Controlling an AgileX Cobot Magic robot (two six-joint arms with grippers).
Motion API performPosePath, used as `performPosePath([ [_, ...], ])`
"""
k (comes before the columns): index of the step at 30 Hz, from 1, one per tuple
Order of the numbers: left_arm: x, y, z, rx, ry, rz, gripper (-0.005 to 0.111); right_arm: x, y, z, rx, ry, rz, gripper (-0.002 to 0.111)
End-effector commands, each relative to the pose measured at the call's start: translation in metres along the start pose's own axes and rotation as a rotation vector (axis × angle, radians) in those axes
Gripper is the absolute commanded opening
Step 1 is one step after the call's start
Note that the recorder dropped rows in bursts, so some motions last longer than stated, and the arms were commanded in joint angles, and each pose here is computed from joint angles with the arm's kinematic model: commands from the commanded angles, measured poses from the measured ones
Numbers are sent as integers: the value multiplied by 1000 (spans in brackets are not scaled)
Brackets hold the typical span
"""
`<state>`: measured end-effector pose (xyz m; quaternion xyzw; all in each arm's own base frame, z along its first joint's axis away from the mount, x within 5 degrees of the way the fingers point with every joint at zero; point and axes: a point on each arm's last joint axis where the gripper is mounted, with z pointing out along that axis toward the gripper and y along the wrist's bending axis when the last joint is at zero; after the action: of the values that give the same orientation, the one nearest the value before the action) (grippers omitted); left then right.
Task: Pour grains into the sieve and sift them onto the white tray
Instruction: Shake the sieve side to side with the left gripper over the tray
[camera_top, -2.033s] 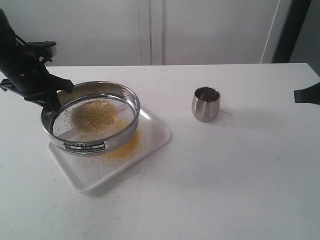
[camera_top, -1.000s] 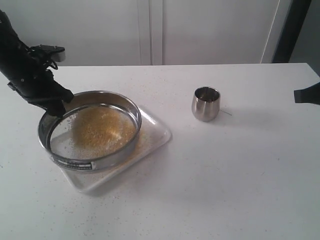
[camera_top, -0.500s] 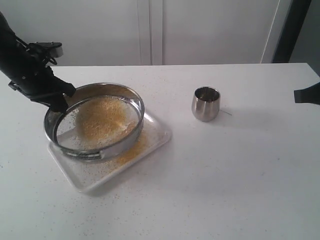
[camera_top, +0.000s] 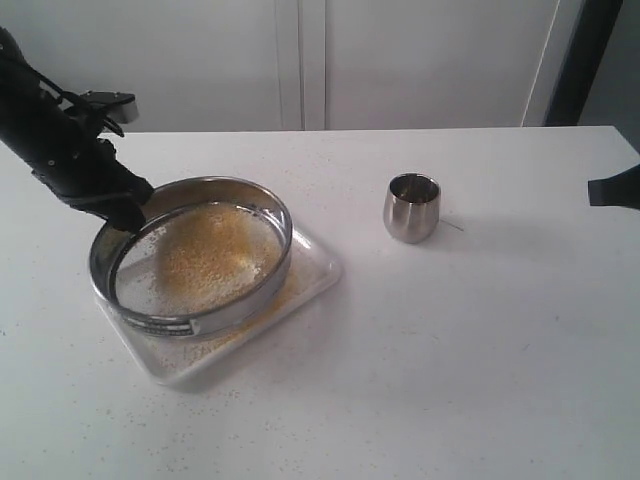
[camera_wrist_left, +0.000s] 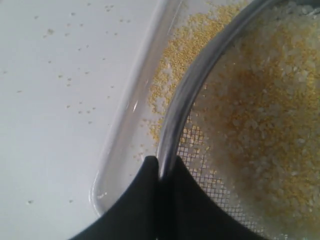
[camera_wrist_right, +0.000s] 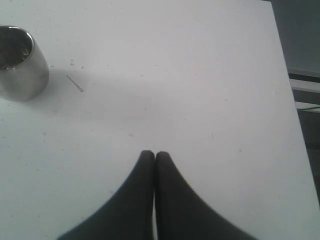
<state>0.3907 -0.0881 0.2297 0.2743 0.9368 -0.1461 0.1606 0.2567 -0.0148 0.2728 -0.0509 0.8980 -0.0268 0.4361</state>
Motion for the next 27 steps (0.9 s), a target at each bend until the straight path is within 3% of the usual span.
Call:
performPosePath([
  [1,5,-4,-5,34,54,132,0,1,0,-1,2,-8,-1,0],
  [5,-3,-8,-4,96,-21,-295,0,1,0,-1,2,-8,-1,0],
  [7,-3,-10,-4,121,-25,-279,0,1,0,-1,2,-8,-1,0],
  [9,0,-6,-4,74,-5,-98,0,1,0,-1,2,-8,-1,0],
  [10,2,-3,-3,39,18,-68,0,1,0,-1,2,-8,-1,0],
  [12,6,4,-1,-31,62,-163,0,1,0,-1,2,-8,-1,0],
  [15,7,5,0,-34,70,-203,0,1,0,-1,2,-8,-1,0],
  [18,4,4,3,-8,42,-331,0,1,0,-1,2,-8,-1,0],
  [22,3,5,3,-18,31,-214,0,1,0,-1,2,-8,-1,0],
  [25,3,20,-2,-36,-39,-455,0,1,0,-1,2,-8,-1,0],
  [27,-2,15,-1,11,-72,-420,0,1,0,-1,2,-8,-1,0],
])
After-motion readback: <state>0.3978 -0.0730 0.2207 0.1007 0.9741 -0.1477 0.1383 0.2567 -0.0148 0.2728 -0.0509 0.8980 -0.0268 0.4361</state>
